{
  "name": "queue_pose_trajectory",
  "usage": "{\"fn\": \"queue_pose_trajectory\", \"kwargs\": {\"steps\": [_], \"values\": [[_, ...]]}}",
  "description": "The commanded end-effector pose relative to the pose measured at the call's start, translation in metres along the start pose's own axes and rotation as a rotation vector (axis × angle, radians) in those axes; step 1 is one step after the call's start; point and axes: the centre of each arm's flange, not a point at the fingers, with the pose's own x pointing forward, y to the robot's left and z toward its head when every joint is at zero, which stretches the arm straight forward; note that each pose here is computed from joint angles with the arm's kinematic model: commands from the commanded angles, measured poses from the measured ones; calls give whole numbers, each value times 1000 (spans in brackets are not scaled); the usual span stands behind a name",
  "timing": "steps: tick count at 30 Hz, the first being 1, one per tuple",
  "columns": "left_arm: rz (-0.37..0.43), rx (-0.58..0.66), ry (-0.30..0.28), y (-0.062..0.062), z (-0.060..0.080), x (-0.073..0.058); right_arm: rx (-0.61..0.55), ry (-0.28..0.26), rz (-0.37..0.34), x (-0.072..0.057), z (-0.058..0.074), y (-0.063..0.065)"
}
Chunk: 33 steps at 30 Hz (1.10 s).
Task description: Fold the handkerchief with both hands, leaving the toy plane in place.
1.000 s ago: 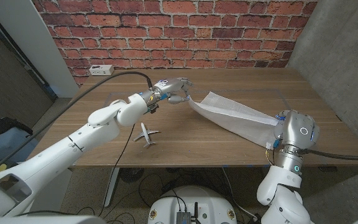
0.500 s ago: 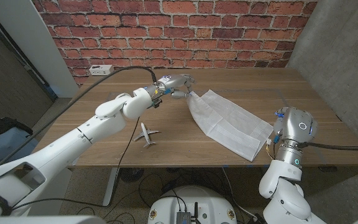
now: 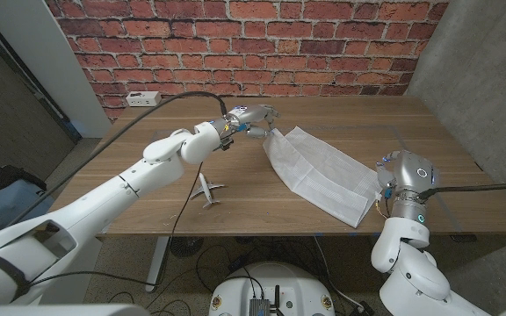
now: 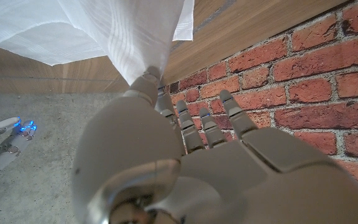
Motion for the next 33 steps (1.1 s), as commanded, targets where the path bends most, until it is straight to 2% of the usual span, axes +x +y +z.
{"fn": "queue_pose_trajectory", "kwargs": {"steps": [1, 12, 21, 33], "values": [[35, -29, 13, -6, -5, 2, 72, -45, 187, 8, 9, 5], [127, -88, 34, -13, -12, -11, 141, -125, 305, 20, 27, 5], [188, -149, 59, -23, -19, -20, 132, -168, 428, 28, 41, 6], [260, -216, 56, -30, -22, -26, 141, -233, 511, 33, 60, 10]]}}
